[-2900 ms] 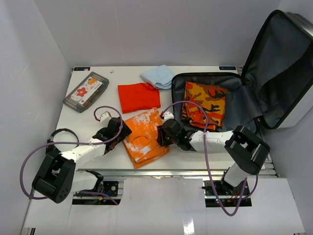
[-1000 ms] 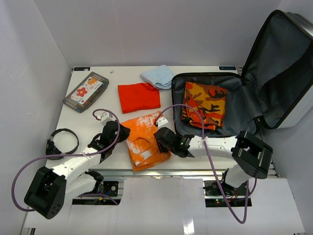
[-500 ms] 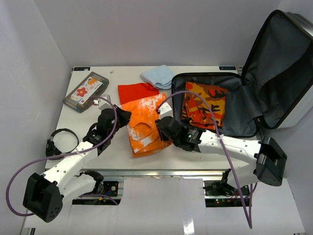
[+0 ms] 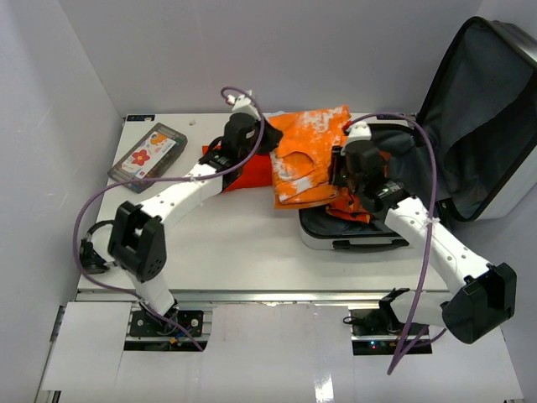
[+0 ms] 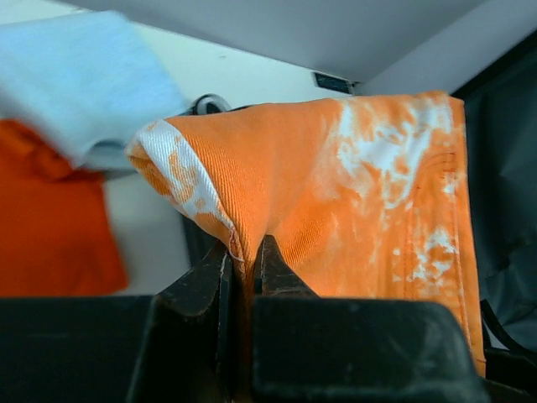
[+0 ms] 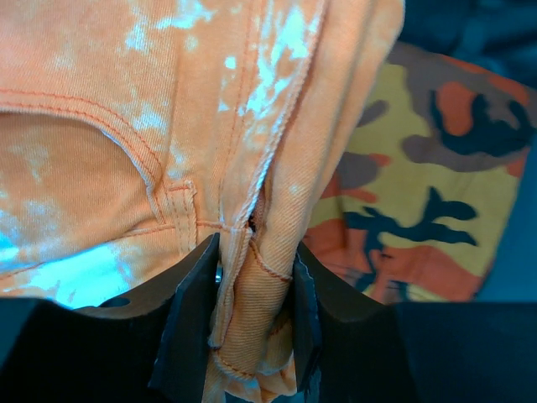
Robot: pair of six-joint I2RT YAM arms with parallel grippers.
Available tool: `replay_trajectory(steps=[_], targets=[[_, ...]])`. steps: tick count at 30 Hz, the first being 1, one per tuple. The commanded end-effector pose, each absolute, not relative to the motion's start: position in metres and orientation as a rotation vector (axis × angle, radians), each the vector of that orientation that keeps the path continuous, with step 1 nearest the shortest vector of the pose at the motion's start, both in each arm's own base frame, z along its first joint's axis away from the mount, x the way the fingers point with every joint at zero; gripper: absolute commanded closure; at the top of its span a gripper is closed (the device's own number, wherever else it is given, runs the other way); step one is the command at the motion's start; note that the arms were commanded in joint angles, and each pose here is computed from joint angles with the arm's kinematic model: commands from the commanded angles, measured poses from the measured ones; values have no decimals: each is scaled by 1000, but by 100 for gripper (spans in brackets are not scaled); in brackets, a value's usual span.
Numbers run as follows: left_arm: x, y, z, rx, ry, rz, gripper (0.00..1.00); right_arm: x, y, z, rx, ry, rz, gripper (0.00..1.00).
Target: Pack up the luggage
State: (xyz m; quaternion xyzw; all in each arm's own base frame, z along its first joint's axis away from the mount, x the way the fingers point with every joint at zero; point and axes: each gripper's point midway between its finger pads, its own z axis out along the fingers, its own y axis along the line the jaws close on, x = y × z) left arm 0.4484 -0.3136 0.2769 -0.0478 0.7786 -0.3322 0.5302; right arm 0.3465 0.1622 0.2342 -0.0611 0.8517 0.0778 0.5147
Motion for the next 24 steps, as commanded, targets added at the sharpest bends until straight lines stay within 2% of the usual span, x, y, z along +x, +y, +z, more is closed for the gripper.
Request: replay_trajectory(steps=[1,12,24], targets=[[450,-375,362,61,1676,-908,100,366,112,303,-36,1868,232,92],[483,-462,285,161,1763,-949,100,387,11,242,181,1948,178,92],[516,-484,188,172,1838,-863,100,398,-20,159,297,2109,229,92]])
